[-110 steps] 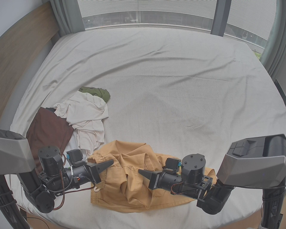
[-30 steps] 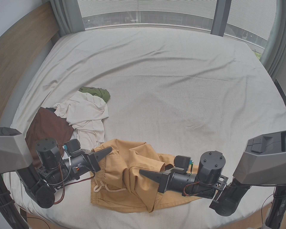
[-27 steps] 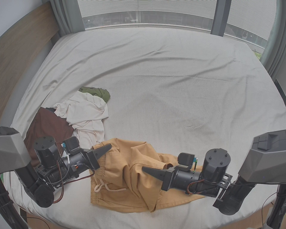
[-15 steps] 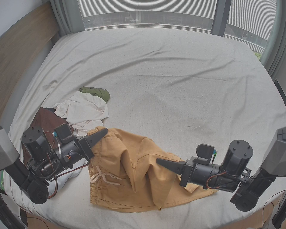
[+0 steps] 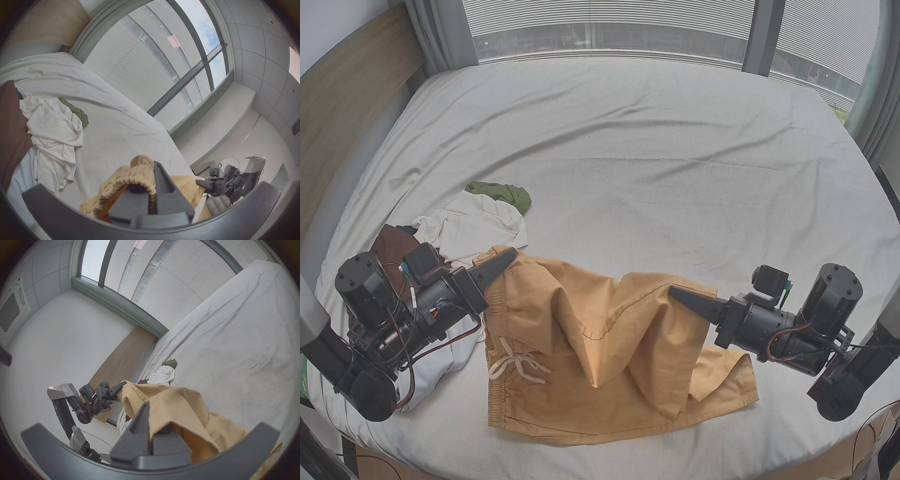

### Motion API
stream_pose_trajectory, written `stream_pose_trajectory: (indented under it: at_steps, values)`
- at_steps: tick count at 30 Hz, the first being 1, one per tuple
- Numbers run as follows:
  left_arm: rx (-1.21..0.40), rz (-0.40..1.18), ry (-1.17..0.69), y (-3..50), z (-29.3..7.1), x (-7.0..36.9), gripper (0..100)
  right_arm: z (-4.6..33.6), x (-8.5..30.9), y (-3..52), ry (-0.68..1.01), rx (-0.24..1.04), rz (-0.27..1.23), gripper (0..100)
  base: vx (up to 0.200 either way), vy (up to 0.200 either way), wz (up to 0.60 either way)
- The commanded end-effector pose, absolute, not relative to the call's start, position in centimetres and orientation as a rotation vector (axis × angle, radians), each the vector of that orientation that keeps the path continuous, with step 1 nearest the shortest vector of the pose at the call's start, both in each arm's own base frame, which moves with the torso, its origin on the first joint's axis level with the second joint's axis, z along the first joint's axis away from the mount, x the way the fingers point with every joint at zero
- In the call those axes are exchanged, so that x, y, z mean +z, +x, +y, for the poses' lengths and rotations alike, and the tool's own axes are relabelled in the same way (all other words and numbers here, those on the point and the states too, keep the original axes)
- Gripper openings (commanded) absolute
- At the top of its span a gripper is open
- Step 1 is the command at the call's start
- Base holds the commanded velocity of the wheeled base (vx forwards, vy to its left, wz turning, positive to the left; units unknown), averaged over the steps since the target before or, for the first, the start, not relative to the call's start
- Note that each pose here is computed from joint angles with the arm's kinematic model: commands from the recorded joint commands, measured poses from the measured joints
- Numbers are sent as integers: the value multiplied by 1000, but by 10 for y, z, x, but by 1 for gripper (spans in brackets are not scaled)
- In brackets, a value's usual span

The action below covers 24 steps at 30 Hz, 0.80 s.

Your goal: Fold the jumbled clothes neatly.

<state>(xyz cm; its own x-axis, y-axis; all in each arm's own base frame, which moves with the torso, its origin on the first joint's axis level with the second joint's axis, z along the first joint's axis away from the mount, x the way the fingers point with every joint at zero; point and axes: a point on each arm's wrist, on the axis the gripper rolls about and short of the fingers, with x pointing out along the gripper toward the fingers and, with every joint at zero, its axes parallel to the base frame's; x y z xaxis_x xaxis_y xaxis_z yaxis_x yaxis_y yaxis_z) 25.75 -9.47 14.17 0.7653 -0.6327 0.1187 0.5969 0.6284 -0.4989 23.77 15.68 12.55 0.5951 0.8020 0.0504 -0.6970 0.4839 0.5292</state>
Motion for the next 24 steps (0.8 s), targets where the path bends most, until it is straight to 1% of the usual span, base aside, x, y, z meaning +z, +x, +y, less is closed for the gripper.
stream_pose_trajectory:
  at_steps: [1, 5, 9, 13, 21, 24]
  values:
    - [-701, 41, -549, 260, -94, 147, 0, 151, 132, 239, 543, 913, 186, 0, 0, 0, 0]
    - [-699, 39, -550, 262, -94, 148, 0, 153, 138, 245, 543, 916, 156, 0, 0, 0, 0]
    - [-696, 36, -550, 262, -93, 148, 0, 151, 142, 251, 543, 906, 158, 0, 0, 0, 0]
    - [-678, 33, -550, 264, -88, 148, 0, 143, 140, 253, 539, 911, 163, 0, 0, 0, 0]
    - [-646, 36, -545, 267, -79, 145, 0, 132, 141, 258, 539, 879, 150, 0, 0, 0, 0]
    - [-625, 20, -544, 271, -70, 146, 0, 124, 143, 262, 540, 854, 133, 0, 0, 0, 0]
